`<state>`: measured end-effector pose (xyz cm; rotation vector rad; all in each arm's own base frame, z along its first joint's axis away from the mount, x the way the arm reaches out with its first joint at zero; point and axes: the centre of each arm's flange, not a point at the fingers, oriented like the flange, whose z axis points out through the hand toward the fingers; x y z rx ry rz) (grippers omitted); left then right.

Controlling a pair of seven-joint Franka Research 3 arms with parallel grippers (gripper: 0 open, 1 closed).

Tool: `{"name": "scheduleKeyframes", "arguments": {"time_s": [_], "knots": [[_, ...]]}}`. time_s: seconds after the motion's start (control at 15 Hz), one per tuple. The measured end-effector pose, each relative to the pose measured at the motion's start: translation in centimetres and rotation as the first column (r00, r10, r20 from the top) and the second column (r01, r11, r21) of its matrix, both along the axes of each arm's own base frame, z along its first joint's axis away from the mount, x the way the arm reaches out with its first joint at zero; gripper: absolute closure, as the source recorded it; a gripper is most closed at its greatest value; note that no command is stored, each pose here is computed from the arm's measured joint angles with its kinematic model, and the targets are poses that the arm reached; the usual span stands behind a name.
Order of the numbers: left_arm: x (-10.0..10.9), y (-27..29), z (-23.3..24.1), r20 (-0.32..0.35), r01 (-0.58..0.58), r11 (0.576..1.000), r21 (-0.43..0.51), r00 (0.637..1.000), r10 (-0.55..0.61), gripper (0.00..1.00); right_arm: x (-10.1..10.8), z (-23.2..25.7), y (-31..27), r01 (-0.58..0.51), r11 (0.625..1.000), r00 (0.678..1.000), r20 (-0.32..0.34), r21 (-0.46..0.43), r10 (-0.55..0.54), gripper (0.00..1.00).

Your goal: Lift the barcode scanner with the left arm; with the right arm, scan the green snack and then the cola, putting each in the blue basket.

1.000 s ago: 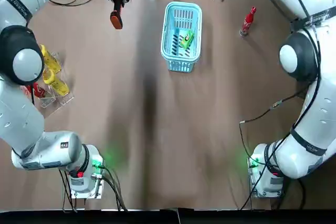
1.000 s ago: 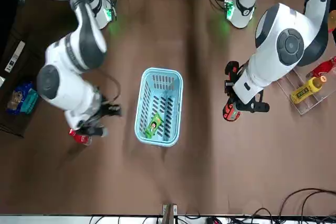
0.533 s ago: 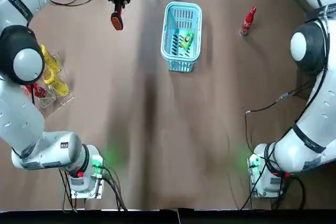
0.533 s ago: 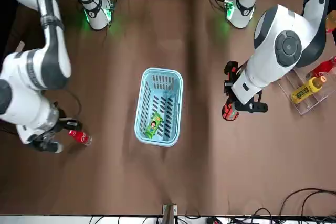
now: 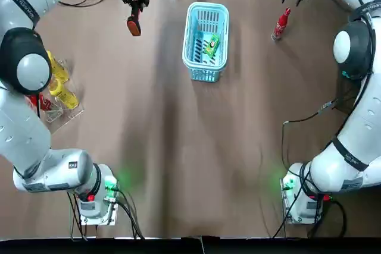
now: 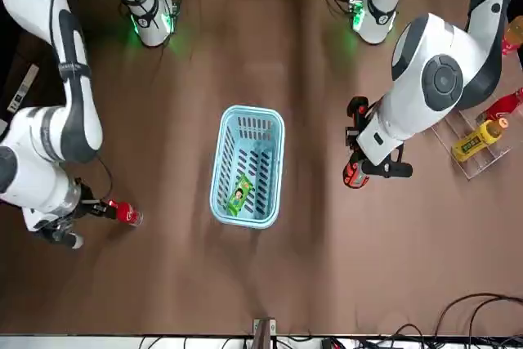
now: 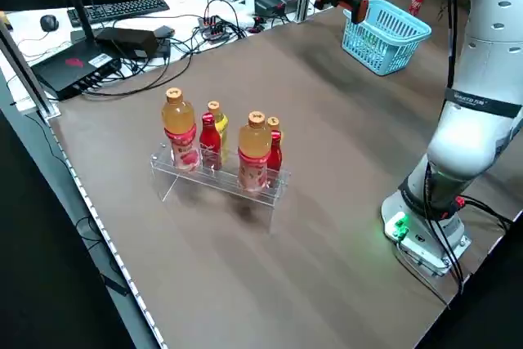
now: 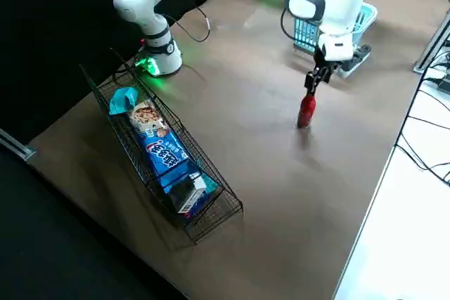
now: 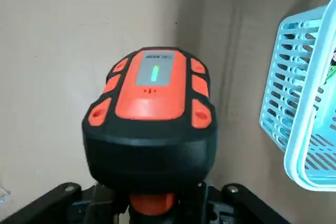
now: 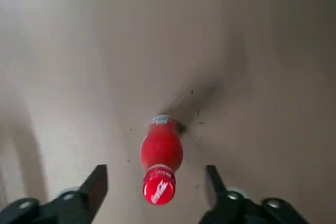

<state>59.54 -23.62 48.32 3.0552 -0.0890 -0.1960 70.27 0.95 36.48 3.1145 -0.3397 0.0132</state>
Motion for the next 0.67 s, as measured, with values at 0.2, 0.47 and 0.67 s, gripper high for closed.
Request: {"name": "scheduleKeyframes", "arguments": {"time_s": [0.2, 0.47, 0.67], "knots": [[0.0, -0.2, -0.3, -0.005, 0.003, 1.000, 0.000, 1.000, -0.003, 0.64, -0.3, -1.7, 0.3, -0.004, 1.000, 1.000, -0.023, 0.000, 0.004, 0.16], [0.1, -0.3, -0.7, -0.012, 0.005, 1.000, -0.001, 1.000, -0.005, 0.64, -0.6, -2.9, 0.5, -0.007, 1.000, 0.999, -0.046, 0.001, 0.007, 0.25], [0.2, -0.3, -1.1, -0.019, 0.005, 1.000, -0.002, 1.000, -0.005, 0.64, -0.7, -3.1, 0.5, -0.007, 1.000, 0.999, -0.050, 0.000, 0.007, 0.31]]}}
